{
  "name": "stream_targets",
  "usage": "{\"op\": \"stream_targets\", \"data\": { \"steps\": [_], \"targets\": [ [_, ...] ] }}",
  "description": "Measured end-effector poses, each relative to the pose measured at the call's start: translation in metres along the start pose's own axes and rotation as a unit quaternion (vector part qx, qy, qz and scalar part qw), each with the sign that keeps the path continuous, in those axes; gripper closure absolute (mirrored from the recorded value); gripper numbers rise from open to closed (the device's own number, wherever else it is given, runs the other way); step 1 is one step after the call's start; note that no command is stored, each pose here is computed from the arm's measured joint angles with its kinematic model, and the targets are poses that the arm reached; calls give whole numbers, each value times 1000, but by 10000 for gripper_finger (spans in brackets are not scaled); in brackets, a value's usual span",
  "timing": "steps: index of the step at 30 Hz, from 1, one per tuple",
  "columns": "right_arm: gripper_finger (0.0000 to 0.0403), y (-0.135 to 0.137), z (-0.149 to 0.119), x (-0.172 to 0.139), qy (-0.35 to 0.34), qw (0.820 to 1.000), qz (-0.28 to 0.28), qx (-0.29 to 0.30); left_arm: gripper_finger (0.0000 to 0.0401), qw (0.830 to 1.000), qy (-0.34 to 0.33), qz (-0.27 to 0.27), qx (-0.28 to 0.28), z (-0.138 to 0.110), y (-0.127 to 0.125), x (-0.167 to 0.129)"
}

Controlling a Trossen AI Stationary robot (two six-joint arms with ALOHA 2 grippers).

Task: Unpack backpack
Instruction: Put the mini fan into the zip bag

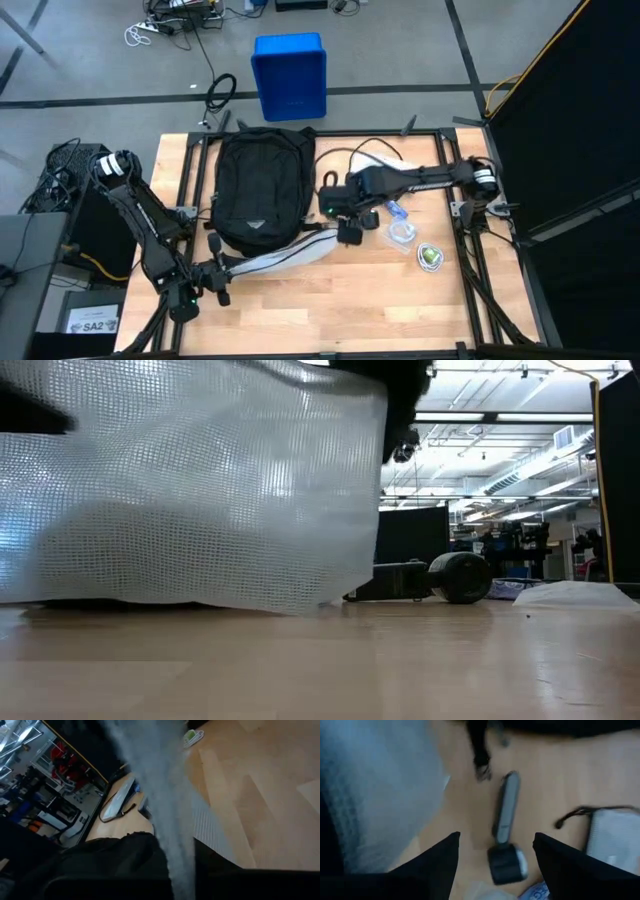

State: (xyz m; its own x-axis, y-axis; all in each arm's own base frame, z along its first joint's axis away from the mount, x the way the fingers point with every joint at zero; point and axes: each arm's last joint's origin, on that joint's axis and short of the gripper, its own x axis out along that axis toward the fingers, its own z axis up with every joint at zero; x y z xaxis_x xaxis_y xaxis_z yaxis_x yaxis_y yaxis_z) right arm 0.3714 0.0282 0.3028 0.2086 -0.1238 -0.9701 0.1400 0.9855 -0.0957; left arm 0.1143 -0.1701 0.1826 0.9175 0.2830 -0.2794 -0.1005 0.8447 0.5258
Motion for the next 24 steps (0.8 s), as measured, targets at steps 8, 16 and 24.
{"op": "stream_targets", "data": {
  "steps": [8,16,24],
  "targets": [
    [176,-6,-15,57,37,999,37,-7,401,1000,6,-18,10,-2,-1,-3],
    [207,-42,-47,77,-5,997,55,54,401,999,13,-30,7,-2,-2,-2],
    [199,-48,-59,94,-40,994,75,70,401,999,12,-30,3,-2,-2,-2]
  ]
}}
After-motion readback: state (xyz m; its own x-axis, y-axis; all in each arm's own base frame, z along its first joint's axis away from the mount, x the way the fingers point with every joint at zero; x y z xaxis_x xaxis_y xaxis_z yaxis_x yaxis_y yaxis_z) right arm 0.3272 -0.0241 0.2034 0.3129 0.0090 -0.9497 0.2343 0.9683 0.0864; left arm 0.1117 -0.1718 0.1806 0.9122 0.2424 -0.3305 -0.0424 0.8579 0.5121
